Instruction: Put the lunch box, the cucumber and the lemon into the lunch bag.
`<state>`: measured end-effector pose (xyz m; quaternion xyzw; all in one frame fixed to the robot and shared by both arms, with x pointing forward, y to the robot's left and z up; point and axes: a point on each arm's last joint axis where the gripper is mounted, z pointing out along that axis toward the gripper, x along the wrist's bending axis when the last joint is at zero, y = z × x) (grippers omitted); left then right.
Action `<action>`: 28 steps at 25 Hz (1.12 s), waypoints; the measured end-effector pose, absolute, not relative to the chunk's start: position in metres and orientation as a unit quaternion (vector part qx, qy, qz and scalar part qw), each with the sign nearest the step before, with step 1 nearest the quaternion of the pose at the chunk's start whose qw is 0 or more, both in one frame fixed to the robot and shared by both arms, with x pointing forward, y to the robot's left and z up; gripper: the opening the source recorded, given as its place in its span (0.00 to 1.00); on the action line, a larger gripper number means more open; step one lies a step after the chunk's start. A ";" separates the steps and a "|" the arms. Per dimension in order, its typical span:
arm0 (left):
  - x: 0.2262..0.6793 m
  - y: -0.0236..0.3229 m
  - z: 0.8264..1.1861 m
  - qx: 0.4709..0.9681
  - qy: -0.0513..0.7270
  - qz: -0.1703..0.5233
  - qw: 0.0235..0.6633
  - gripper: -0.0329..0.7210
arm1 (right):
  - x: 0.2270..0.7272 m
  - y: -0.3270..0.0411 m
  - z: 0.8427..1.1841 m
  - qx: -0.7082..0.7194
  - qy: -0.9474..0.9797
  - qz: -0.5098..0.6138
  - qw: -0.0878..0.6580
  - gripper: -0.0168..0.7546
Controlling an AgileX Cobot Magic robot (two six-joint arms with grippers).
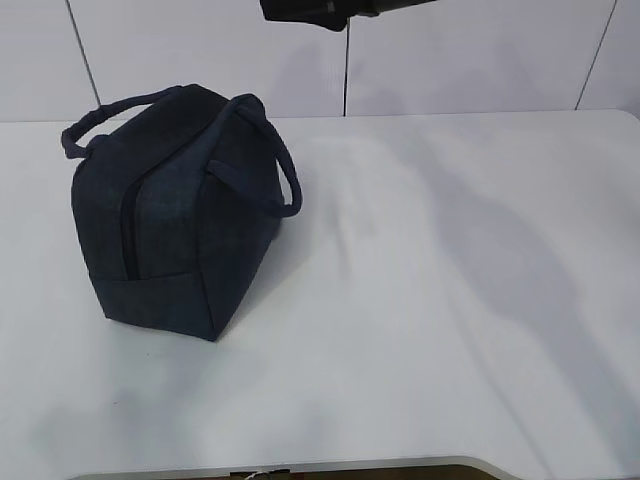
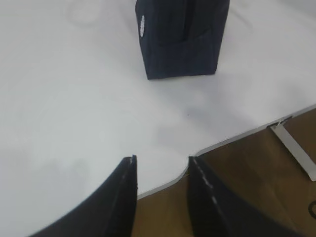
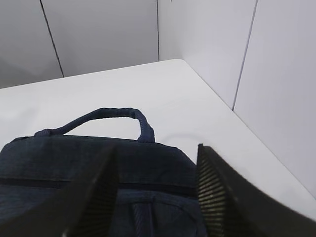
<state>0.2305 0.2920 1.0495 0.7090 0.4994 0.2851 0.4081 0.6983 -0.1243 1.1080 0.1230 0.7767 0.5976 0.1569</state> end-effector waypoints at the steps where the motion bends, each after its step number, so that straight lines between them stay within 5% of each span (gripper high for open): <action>1: 0.231 0.292 1.050 0.705 0.505 0.289 0.406 0.36 | 0.698 -0.124 1.108 0.123 0.777 0.598 0.157 0.55; 13: 0.233 0.290 1.050 0.632 0.594 0.340 0.365 0.36 | 0.698 -0.124 1.108 0.123 0.777 0.598 0.157 0.55; 28: 0.233 0.290 1.050 0.629 0.596 0.341 0.364 0.36 | 0.697 -0.124 1.108 0.122 0.777 0.599 0.150 0.55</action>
